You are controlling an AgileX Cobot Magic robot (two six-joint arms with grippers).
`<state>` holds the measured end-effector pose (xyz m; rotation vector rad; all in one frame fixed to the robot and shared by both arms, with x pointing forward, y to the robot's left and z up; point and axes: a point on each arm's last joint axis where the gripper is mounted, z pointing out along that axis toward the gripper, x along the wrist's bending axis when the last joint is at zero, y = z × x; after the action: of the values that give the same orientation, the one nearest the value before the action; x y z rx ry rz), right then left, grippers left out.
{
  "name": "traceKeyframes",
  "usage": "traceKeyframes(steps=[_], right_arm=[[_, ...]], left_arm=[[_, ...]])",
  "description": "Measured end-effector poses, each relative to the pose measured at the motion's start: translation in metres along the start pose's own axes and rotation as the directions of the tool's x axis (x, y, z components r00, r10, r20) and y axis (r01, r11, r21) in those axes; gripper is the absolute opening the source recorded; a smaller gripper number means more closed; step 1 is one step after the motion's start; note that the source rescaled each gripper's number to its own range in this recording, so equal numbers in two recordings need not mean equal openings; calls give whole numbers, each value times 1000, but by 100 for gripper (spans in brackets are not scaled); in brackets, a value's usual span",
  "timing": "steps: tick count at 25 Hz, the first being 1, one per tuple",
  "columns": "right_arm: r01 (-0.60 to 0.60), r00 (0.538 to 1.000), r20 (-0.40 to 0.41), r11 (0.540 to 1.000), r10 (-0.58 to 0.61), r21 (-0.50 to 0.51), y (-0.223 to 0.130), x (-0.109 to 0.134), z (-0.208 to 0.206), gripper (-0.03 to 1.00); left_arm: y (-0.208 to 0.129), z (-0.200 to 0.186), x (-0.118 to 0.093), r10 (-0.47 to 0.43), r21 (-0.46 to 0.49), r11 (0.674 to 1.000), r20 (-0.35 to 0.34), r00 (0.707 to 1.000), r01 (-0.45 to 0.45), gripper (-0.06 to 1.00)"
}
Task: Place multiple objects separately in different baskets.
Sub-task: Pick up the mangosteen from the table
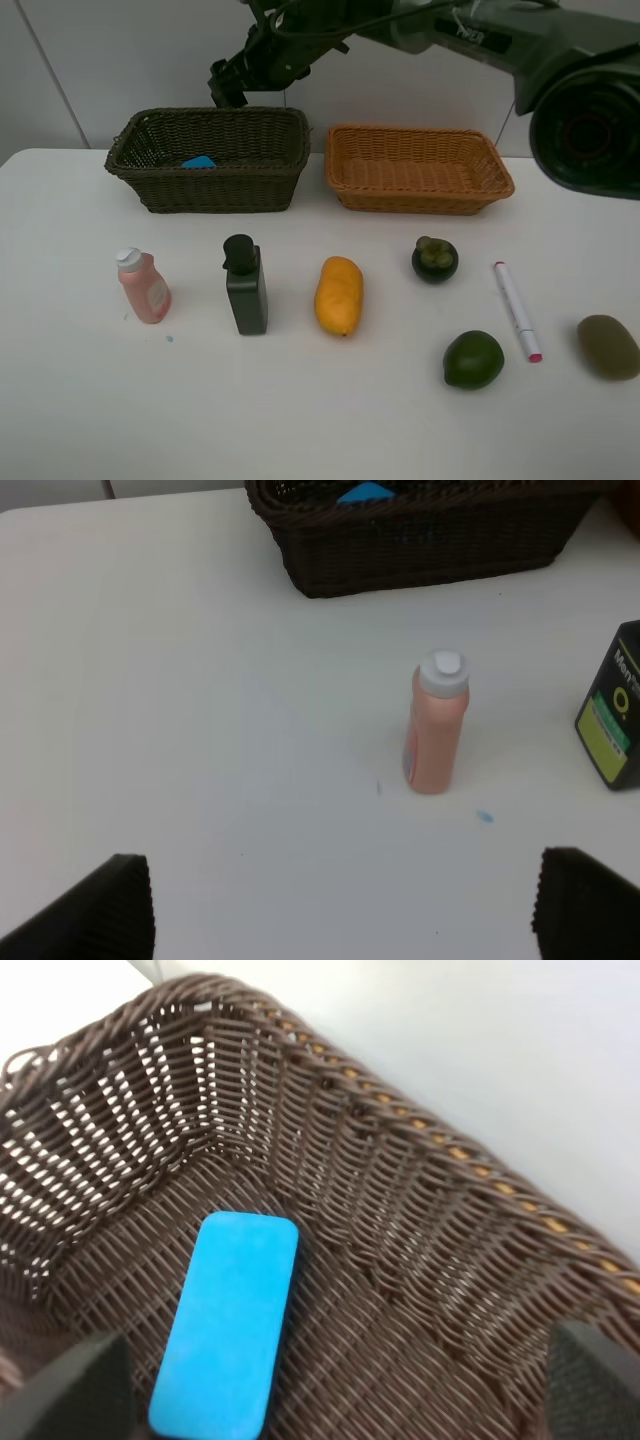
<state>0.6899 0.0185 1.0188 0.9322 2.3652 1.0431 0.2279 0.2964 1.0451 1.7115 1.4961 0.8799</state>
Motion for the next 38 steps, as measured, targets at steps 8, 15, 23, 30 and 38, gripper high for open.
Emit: traceKeyframes(steps=[8,15,23,30,38], right_arm=[[-53,996,84,983,39,175,4,-7,-42,100],[-80,990,132,950,41,301,0,-10,-68,100],[-149,976,204,907,71,395,-22,-18,-97,100],[-245,958,252,856,140,456,-63,-35,-122,100],[-318,940,286,781,186,537,-122,-46,-127,100]], left_arm=[[0,0,0,0,0,1000,0,1000,0,100],[0,0,0,0,0,1000,0,1000,0,100],[0,0,0,0,0,1000,0,1000,0,100],[0,0,0,0,0,1000,0,1000,0,100],[0,0,0,0,0,1000,0,1000,0,100]])
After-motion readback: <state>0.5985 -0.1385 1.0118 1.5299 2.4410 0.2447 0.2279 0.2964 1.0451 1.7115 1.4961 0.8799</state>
